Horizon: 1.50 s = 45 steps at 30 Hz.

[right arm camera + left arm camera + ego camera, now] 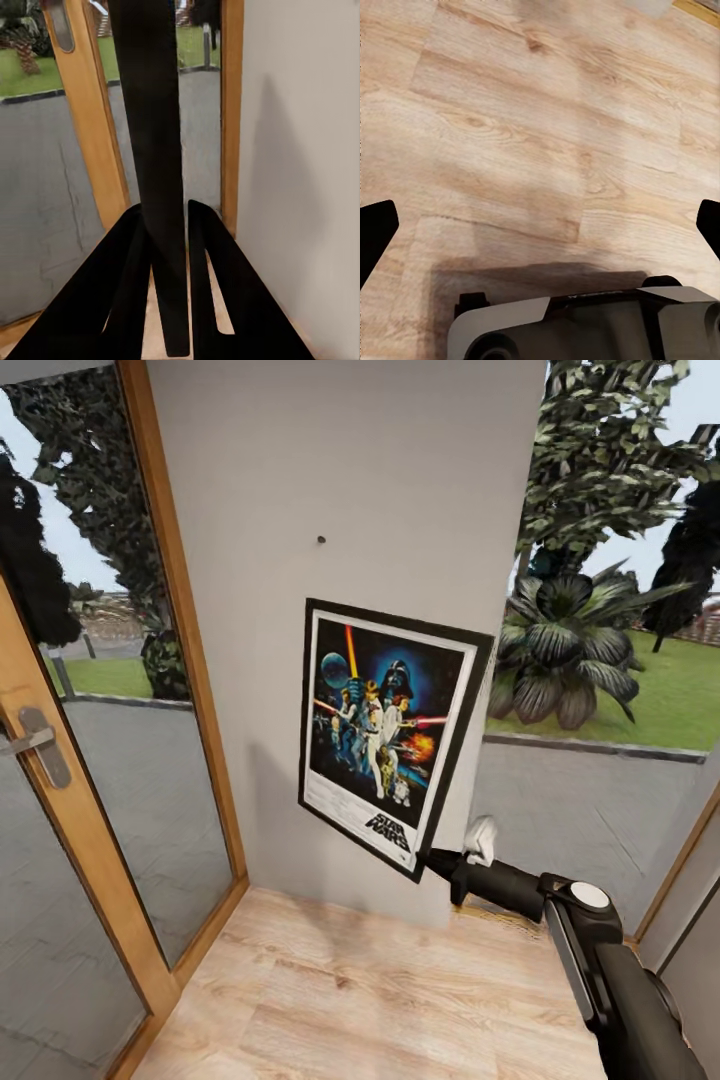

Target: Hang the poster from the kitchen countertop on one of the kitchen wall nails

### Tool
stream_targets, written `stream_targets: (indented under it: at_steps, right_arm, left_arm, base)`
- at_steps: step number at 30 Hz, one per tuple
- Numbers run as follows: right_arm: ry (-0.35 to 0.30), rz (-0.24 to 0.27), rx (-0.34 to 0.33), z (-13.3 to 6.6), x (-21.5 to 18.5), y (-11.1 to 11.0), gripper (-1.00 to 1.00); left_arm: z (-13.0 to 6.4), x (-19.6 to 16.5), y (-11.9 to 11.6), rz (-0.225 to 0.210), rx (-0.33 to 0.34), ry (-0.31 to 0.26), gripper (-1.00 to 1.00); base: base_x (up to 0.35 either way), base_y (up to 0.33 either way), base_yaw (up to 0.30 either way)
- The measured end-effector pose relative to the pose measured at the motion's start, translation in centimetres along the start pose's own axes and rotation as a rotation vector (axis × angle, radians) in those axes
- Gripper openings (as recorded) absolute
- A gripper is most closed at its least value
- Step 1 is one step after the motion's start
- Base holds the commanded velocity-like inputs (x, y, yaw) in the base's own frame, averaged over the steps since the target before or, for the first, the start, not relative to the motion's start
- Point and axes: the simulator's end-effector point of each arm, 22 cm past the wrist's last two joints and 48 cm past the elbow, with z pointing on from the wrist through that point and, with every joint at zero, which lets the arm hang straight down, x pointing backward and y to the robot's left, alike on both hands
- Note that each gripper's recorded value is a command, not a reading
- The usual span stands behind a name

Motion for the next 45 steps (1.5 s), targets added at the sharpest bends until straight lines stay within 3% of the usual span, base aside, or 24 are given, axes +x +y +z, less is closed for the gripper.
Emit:
stream_targets:
  at_steps: [11,17,21,25,45]
  right_arm:
    - [0.025,-0.027,-0.032,-0.7,-6.2,-2.8,-1.0]
    - [0.014,-0.07,-0.063,-1.0,-10.0,-3.4,-1.0]
    - [0.012,-0.065,-0.066,-1.0,-11.9,-3.7,-1.0]
    - [0.016,-0.092,-0.089,-0.2,-13.7,-3.0,-1.0]
    - [0.025,-0.083,-0.099,0.2,-13.6,-3.1,-1.0]
  left_arm:
    - [-0.1,-0.1,0.1,0.001,-0.002,-0.001,1.0]
    - [-0.1,-0.1,0.2,0.003,-0.003,-0.002,1.0]
    - [-0.1,0.0,0.2,0.003,-0.002,0.0,1.0]
    - [-0.1,0.0,0.2,0.004,-0.002,0.001,1.0]
    - [-0.1,-0.1,0.2,0.003,-0.003,-0.002,1.0]
  base:
    - [0.0,0.0,0.0]
    - [0.0,0.0,0.0]
    - [0.0,0.0,0.0]
    - [0.0,0.0,0.0]
    - [0.0,0.0,0.0]
